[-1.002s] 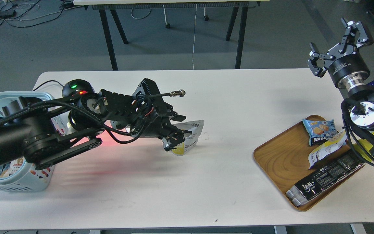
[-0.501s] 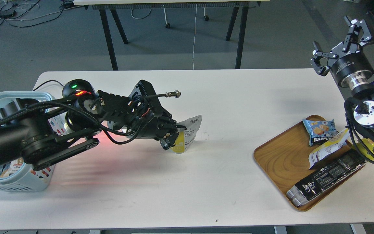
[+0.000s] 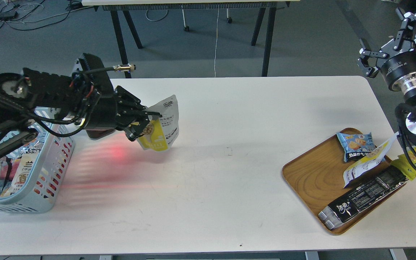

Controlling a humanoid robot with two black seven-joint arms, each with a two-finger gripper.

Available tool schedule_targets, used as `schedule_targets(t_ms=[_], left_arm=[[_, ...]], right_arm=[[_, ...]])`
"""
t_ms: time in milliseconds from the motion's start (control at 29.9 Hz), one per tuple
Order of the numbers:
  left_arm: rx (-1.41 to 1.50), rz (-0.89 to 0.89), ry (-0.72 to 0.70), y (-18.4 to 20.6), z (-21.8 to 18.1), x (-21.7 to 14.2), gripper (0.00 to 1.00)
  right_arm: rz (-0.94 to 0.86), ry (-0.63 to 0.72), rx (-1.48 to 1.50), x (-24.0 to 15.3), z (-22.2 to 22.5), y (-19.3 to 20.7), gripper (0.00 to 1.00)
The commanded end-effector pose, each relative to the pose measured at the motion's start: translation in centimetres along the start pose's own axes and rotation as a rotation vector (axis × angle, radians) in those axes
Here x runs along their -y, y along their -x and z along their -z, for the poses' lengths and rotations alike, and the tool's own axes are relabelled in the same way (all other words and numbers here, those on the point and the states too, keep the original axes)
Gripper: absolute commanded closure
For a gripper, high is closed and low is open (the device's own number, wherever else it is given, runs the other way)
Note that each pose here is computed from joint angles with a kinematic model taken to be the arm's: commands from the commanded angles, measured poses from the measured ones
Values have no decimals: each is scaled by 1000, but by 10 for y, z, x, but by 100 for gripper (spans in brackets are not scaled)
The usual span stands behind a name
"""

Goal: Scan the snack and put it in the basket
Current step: 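Lift the bag with the left gripper and hold it over the scanner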

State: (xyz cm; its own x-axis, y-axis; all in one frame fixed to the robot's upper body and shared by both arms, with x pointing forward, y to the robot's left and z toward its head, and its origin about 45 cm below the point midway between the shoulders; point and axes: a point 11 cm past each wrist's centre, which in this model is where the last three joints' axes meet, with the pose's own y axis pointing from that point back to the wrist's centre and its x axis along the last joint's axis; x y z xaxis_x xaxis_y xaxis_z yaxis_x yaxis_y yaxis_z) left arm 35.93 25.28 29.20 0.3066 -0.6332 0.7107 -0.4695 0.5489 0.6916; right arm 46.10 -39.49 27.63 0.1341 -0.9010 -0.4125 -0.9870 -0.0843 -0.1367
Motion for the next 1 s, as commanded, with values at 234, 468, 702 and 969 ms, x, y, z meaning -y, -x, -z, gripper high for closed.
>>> schedule_targets(t_ms=[234,468,702,969], left_arm=[[-66,88,-86,38,34,-37,100],[-96,120,-107,53,41,-40,100],[-98,118,-106,53,42,-40,100],[-91,110,-102,49,40,-40,100]], right_arm=[[-1,1,0,0,-1,0,1],[-1,-1,1,0,0,-1,1],[-7,-6,-9,-1,5,-5,1],[-7,-4,-8,-2,4,-5,1]])
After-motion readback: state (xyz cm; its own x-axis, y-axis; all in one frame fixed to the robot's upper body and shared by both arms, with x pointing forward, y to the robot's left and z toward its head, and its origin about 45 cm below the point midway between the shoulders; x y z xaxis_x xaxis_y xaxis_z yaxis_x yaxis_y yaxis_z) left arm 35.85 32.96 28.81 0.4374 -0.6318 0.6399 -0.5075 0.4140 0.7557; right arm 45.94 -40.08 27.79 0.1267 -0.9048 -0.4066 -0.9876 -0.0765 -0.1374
